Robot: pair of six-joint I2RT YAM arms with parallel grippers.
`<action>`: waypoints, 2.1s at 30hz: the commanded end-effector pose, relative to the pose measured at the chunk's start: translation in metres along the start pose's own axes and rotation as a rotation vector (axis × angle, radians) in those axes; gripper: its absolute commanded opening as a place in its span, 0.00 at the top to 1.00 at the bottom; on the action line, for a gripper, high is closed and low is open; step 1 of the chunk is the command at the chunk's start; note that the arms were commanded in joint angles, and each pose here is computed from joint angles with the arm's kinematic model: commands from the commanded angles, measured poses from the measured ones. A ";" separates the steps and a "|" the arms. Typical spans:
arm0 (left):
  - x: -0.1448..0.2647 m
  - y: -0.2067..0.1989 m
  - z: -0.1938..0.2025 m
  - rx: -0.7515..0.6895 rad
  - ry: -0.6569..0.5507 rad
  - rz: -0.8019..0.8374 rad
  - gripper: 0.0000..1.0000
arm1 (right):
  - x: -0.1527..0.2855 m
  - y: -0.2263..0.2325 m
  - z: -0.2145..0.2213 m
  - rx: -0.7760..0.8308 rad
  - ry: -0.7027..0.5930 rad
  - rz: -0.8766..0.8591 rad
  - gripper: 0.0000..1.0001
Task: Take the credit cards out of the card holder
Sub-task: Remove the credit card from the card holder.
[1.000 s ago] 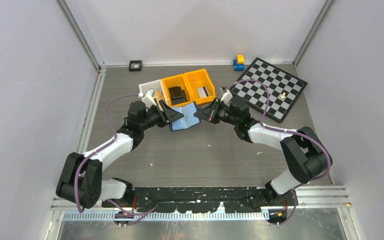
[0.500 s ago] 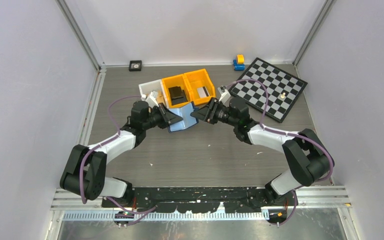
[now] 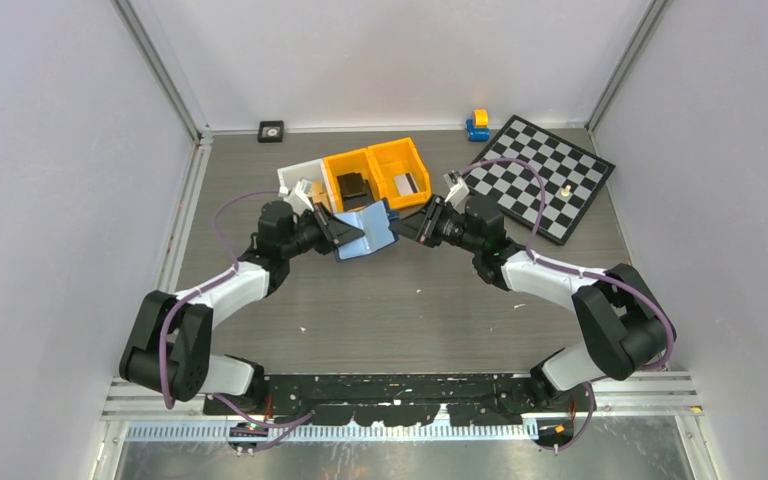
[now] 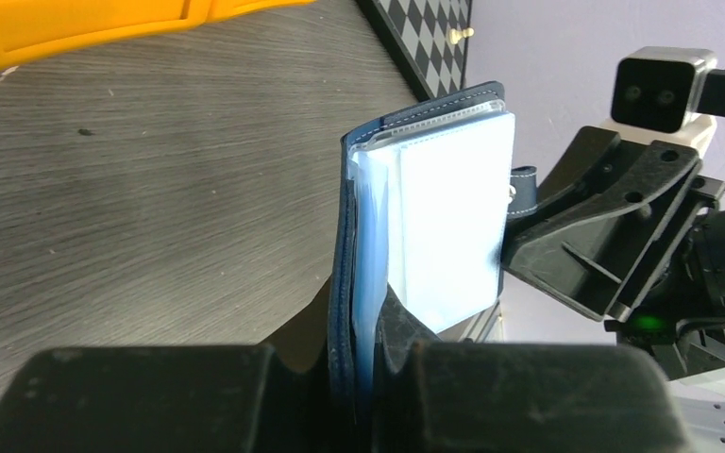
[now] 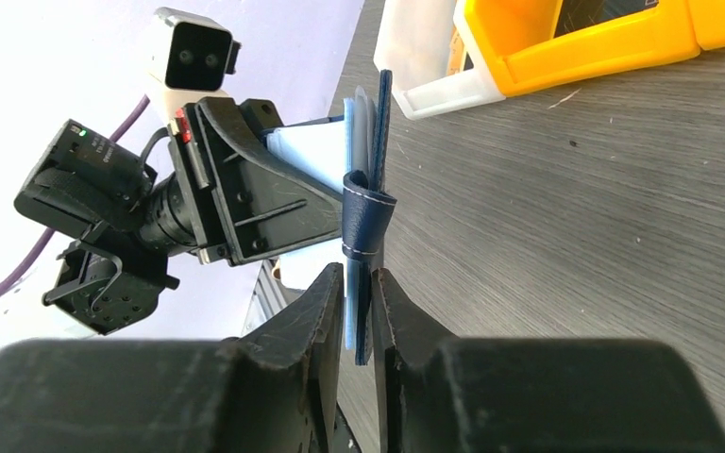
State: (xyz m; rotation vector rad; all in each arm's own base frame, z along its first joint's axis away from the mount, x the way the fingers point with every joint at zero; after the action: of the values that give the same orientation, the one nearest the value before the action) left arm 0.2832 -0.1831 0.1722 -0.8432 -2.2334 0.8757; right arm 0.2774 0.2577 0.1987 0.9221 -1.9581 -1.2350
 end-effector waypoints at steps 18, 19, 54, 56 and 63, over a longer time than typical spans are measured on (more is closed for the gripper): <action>0.005 -0.017 -0.013 -0.038 -0.040 0.083 1.00 | 0.001 0.017 -0.011 0.022 -0.043 -0.069 0.78; 0.005 -0.017 -0.013 -0.038 -0.039 0.080 1.00 | 0.001 0.017 -0.012 0.021 -0.044 -0.069 0.81; 0.004 -0.029 -0.016 -0.047 -0.049 0.191 1.00 | -0.021 0.003 0.007 0.068 0.064 0.031 0.88; 0.004 -0.030 -0.016 -0.046 -0.047 0.197 1.00 | -0.022 0.005 0.008 0.073 0.072 0.029 0.87; 0.005 -0.031 -0.016 -0.050 -0.050 0.201 1.00 | -0.025 0.002 0.011 0.081 0.081 0.047 0.79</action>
State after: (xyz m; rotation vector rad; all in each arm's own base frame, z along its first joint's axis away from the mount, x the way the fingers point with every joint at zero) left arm 0.2834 -0.1828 0.1782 -0.9045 -2.2197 0.9260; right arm 0.2840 0.2745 0.1878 0.8977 -1.9665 -1.1202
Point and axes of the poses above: each gripper's point midway between its finger pads, its own x axis back along the fingers, its own y axis along the line the jaws close on, z = x × y, the point moved 6 cm from there along x, back along the fingers, and after that the axes turned 11 degrees about -x, right-handed, at the moved point
